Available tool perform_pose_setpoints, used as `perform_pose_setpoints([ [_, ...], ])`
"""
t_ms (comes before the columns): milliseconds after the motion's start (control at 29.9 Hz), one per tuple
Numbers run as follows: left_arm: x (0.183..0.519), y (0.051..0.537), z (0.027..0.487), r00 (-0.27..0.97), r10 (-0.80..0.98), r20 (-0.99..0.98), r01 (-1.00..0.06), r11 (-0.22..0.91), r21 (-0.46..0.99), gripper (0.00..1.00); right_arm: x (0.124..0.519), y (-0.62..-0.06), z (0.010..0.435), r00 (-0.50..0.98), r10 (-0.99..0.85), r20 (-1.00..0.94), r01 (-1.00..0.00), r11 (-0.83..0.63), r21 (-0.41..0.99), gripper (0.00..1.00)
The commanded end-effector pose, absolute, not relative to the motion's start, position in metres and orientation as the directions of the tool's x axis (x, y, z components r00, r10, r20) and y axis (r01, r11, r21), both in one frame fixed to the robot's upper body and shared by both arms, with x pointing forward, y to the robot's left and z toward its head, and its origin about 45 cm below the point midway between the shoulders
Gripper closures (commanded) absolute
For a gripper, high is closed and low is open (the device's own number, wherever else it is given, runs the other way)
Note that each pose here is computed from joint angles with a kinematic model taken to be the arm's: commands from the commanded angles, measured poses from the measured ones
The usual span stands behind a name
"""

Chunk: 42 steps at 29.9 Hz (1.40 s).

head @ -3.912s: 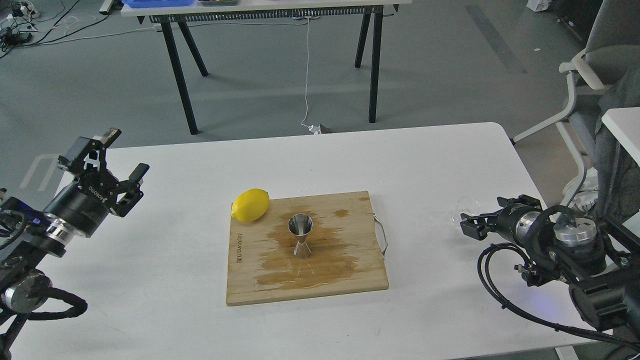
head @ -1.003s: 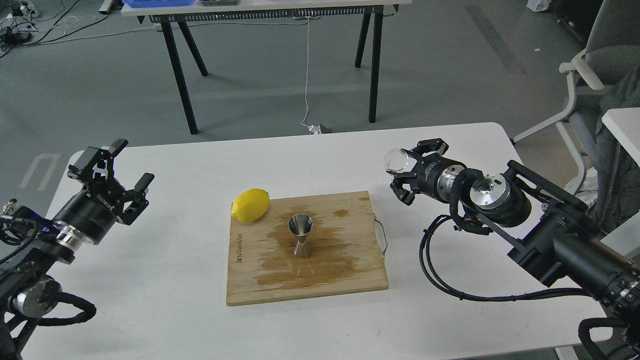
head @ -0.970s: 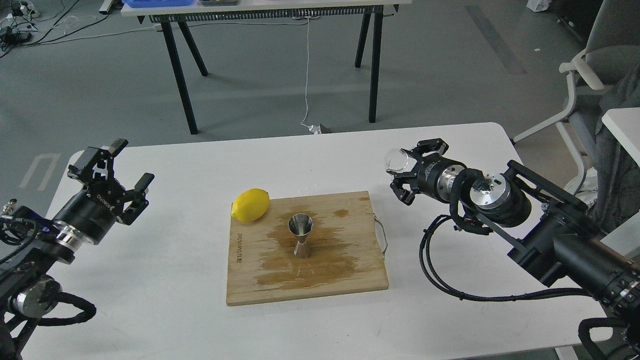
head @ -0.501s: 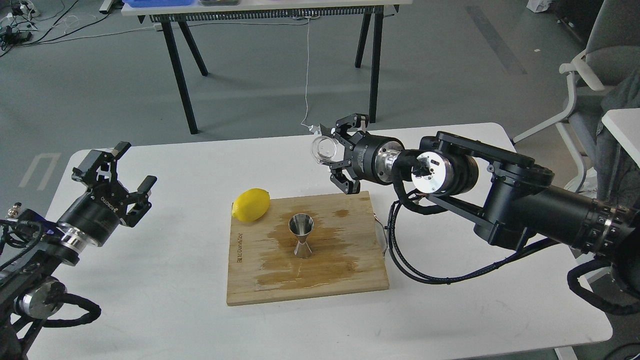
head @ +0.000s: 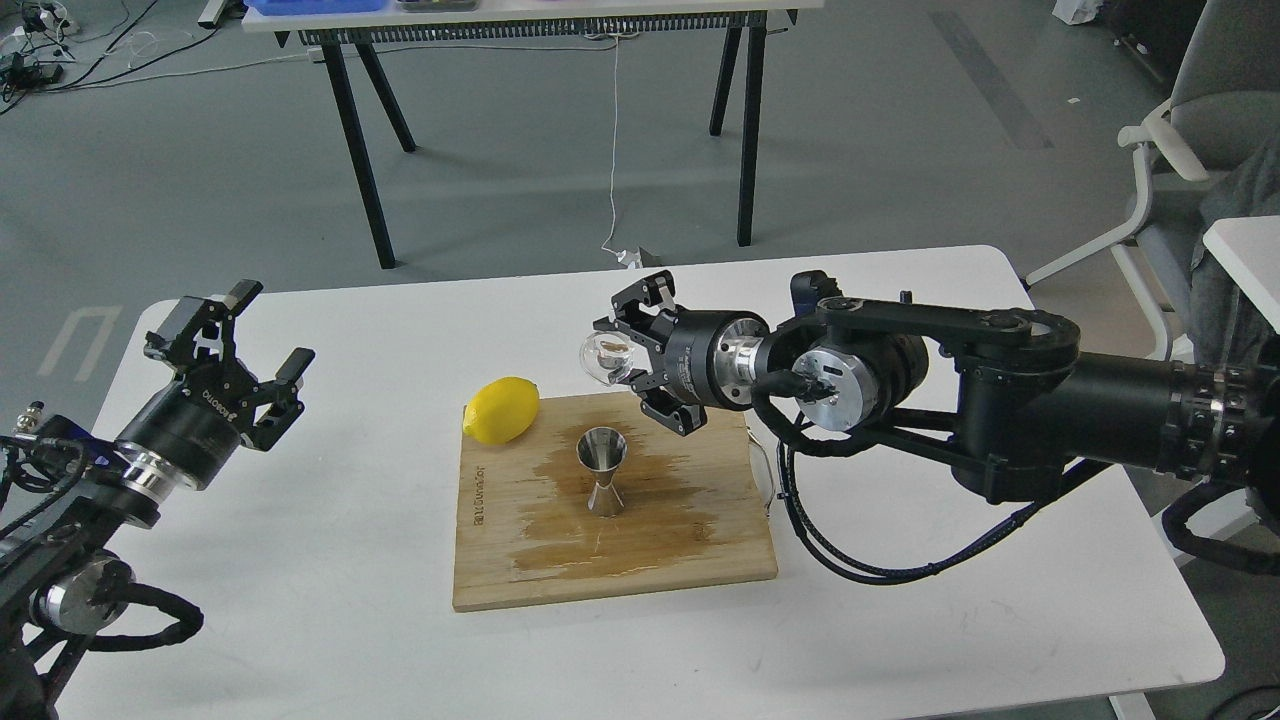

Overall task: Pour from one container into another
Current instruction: 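Lift the glass with the right gripper and carry it above the jigger, then tilt the glass over the jigger to pour its contents in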

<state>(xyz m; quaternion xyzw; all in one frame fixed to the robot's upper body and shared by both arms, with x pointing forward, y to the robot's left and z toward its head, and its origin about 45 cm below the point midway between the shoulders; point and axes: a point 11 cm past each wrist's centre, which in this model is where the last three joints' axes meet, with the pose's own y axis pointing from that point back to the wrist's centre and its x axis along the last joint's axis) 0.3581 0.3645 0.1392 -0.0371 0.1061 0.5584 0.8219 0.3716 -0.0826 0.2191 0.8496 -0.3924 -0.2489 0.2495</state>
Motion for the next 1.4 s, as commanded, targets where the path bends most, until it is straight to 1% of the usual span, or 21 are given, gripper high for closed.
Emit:
perform_pose_setpoints([
  [0, 0.358, 0.365, 0.139, 0.353, 0.911, -0.215, -0.926, 0.373, 0.059, 0.01, 0.373, -0.08, 0.226, 0.608, -0.768, -0.2, -0.533, -0.582, 0.614, 0.65],
  [167, 0.358, 0.366, 0.139, 0.352, 0.911, -0.214, -0.926, 0.372, 0.06, 0.01, 0.379, -0.079, 0.236, 0.676, -0.733, -0.075, -0.555, -0.573, 0.603, 0.65],
  [234, 0.358, 0.366, 0.139, 0.352, 0.911, -0.214, -0.926, 0.372, 0.06, 0.01, 0.378, -0.078, 0.235, 0.703, -0.71, -0.045, -0.547, -0.58, 0.604, 0.65],
  [602, 0.359, 0.365, 0.14, 0.354, 0.91, -0.214, -0.926, 0.373, 0.056, 0.01, 0.368, -0.086, 0.214, 0.793, -0.602, 0.093, -0.51, -0.573, 0.641, 0.65],
  [936, 0.359, 0.366, 0.14, 0.354, 0.911, -0.213, -0.926, 0.373, 0.057, 0.01, 0.365, -0.085, 0.21, 0.832, -0.525, 0.18, -0.507, -0.587, 0.632, 0.65],
  [1270, 0.359, 0.367, 0.141, 0.352, 0.912, -0.212, -0.927, 0.371, 0.056, 0.01, 0.365, -0.078, 0.214, 0.846, -0.478, 0.237, -0.518, -0.627, 0.582, 0.65],
  [1371, 0.359, 0.366, 0.141, 0.354, 0.911, -0.212, -0.926, 0.373, 0.057, 0.01, 0.362, -0.077, 0.21, 0.856, -0.434, 0.28, -0.51, -0.63, 0.585, 0.66],
])
